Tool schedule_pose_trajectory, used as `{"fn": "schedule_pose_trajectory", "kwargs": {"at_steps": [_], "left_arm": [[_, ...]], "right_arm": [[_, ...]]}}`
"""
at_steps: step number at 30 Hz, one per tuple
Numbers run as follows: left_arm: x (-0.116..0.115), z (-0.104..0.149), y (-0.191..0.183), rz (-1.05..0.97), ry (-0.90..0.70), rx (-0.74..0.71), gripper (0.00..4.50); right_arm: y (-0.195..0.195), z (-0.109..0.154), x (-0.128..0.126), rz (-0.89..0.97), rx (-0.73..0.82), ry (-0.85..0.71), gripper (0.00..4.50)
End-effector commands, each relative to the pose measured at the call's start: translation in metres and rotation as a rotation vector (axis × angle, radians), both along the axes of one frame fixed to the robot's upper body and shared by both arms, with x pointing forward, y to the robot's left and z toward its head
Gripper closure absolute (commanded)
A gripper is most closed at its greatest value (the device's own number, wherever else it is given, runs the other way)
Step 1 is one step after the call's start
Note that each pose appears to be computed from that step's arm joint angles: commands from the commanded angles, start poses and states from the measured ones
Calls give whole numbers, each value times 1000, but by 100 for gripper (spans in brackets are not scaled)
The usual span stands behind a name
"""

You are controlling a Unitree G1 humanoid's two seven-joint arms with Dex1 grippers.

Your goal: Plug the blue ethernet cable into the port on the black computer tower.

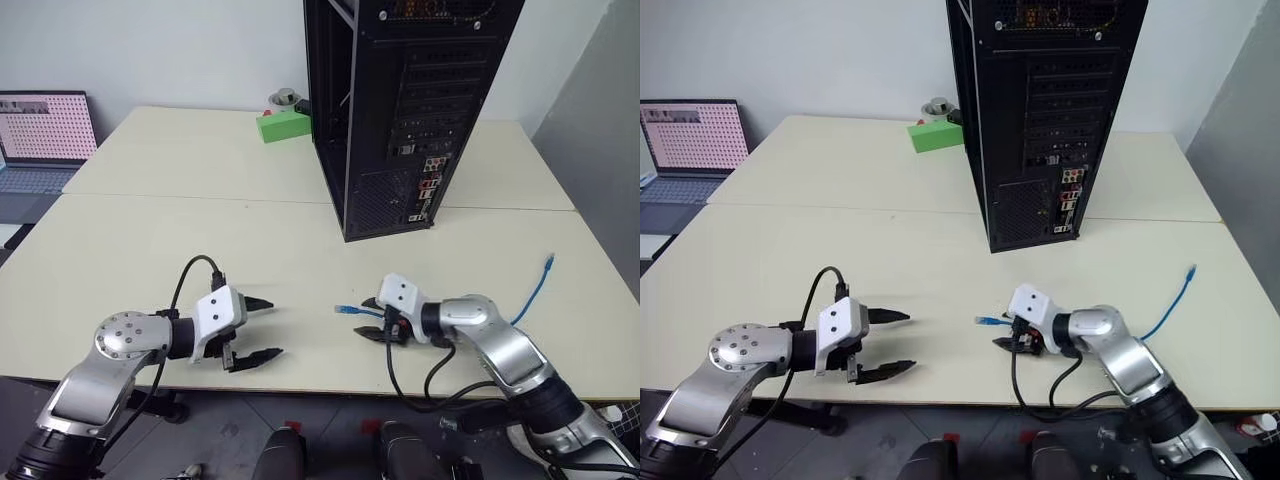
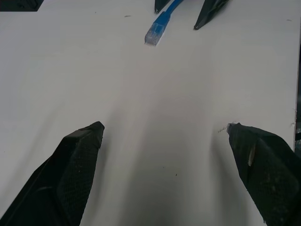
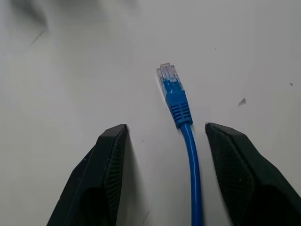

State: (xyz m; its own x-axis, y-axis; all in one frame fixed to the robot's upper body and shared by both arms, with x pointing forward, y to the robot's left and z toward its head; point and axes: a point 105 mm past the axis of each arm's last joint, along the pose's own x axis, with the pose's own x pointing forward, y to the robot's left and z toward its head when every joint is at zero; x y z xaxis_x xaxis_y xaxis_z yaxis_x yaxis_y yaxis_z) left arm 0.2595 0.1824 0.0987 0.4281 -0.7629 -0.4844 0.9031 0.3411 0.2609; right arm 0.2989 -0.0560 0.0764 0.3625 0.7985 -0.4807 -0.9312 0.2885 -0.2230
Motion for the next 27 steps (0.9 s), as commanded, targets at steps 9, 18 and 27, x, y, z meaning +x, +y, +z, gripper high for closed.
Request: {"fn": "schedule_pose_trajectory", "kwargs": {"at_steps": [9, 18, 27], "left_arm": [[6, 16, -24, -33, -52, -48, 0], [20, 19, -46, -90, -48, -83, 0], [27, 17, -59, -187, -44, -79, 0]], "right_arm": [[-2, -2, 6, -19, -11, 16, 383], [12, 28, -9, 73, 32, -15, 447], [23, 43, -18, 116, 36, -42, 448]]}}
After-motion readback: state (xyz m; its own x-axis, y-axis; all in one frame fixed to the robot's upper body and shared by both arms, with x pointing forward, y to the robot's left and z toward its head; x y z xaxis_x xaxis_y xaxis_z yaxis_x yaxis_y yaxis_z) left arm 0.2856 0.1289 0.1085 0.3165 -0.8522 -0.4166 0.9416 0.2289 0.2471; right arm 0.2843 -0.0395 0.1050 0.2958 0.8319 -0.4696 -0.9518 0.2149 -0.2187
